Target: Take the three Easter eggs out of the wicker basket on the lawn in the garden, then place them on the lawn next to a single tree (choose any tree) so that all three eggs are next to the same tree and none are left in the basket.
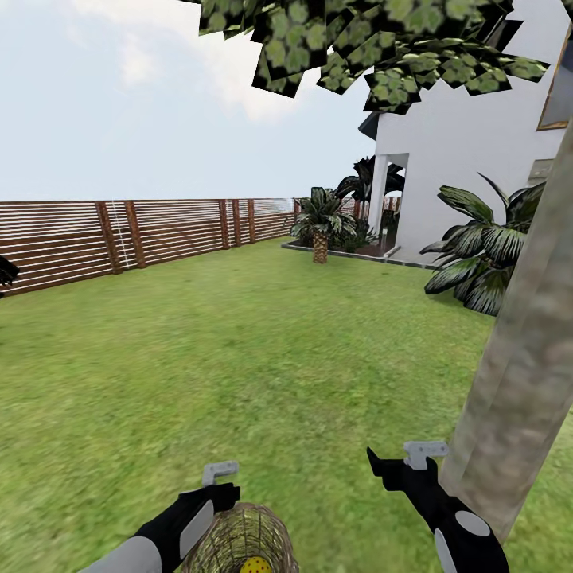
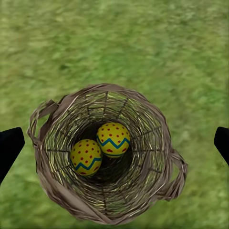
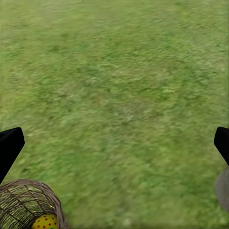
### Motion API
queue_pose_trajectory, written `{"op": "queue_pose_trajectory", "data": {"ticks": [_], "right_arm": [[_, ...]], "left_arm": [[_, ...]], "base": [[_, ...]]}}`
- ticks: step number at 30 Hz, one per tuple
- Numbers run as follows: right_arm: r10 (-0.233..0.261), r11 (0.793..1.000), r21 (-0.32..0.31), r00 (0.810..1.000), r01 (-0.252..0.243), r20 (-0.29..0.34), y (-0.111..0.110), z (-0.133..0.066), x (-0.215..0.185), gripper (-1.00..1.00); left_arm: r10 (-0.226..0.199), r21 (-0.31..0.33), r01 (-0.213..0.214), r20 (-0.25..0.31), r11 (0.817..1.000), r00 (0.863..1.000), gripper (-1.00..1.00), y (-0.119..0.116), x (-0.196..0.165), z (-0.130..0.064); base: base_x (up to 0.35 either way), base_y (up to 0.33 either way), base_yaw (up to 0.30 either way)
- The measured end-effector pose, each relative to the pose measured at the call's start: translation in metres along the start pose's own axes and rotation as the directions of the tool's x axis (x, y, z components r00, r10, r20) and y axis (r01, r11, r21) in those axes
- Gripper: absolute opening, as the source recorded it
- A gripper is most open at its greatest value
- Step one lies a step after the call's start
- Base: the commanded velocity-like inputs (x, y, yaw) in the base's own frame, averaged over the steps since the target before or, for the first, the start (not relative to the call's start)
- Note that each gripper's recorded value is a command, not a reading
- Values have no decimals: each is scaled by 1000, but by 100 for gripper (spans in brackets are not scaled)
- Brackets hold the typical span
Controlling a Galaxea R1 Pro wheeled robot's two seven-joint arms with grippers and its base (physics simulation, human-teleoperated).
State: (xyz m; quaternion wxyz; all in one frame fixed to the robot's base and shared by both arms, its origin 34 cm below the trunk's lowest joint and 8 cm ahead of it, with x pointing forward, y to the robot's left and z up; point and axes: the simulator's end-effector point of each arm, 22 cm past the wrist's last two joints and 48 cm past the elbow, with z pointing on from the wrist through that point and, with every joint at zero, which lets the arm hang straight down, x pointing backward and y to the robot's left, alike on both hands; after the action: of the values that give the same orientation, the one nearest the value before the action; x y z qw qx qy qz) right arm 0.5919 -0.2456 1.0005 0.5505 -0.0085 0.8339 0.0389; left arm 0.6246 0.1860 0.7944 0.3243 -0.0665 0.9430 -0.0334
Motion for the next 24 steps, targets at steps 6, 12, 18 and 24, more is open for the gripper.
{"op": "queue_pose_trajectory", "data": {"ticks": [6,12,18,24], "right_arm": [[0,1000,0,1000,0,0,0,0,0,100],[1,1000,12,1000,-1,-4,-3,0,2,100],[1,1000,13,1000,-1,-6,-4,1,3,100],[-1,1000,14,1000,1,-7,-4,1,3,100]], "left_arm": [[0,0,0,0,1000,1000,100,0,0,0],[2,5,-2,24,1000,1000,100,-7,-23,-3],[79,28,-76,-135,997,988,100,-25,-61,-19],[127,-53,-144,-241,988,962,100,-11,-80,-35]], "base": [[0,0,0],[0,0,0],[0,0,0],[0,0,0]]}}
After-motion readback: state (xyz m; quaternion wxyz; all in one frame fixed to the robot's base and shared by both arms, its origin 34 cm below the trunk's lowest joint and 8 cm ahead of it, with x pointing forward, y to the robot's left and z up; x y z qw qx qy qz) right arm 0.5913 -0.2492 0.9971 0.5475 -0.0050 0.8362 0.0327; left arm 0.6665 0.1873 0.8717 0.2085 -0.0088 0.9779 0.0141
